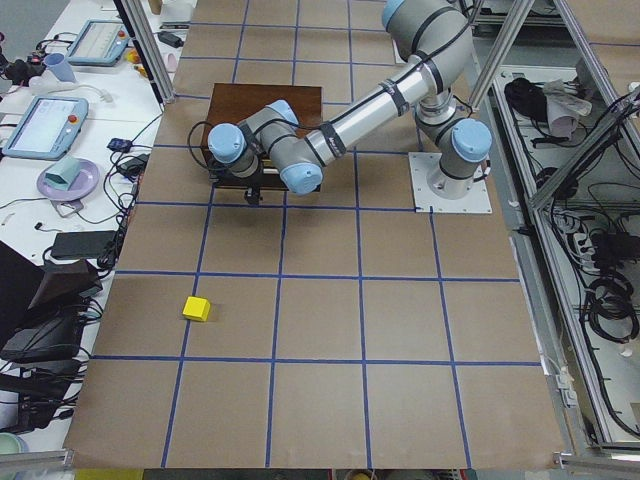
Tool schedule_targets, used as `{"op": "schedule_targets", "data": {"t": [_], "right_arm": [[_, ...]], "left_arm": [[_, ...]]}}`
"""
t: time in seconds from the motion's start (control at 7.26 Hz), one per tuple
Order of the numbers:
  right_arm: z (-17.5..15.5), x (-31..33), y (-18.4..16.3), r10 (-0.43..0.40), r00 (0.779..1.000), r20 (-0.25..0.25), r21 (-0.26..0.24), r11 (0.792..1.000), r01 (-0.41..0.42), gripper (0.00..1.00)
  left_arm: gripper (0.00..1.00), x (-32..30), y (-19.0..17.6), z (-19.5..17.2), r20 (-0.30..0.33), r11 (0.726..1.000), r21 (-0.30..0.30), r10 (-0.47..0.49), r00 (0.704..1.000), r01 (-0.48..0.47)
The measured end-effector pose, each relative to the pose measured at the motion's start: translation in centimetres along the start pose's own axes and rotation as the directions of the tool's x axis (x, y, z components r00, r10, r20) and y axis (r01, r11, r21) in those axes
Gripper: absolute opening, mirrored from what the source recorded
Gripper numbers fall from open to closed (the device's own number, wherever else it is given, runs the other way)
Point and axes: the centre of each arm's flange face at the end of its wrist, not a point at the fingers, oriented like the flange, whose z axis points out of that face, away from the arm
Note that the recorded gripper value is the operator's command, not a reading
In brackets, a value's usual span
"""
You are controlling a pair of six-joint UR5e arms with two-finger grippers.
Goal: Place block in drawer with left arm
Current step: 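Hook the left gripper onto the white drawer handle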
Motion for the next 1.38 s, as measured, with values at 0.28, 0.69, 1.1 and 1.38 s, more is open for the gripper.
{"op": "schedule_targets", "data": {"t": [0.28,0.69,1.1,1.38], "right_arm": [[-0.01,0.00,0.00,0.000,1.000,0.000,0.000,1.000,0.000,1.00],[-0.02,0.00,0.00,0.000,1.000,0.000,0.000,1.000,0.000,1.00],[-0.01,0.02,-0.01,0.000,1.000,0.000,0.000,1.000,0.000,1.00],[0.04,0.01,0.00,0.000,1.000,0.000,-0.001,1.000,0.000,1.00]], "left_arm": [[1.00,-0.18,-0.21,0.11,0.003,1.000,0.004,0.019,1.000,-0.019],[1.00,-0.32,-0.52,-0.09,0.012,0.998,0.016,0.064,0.998,-0.065],[1.00,-0.29,-0.67,-0.59,0.020,0.993,0.023,0.112,0.994,-0.112],[1.00,-0.30,-0.73,-0.68,0.023,0.989,0.024,0.144,0.989,-0.145]]}}
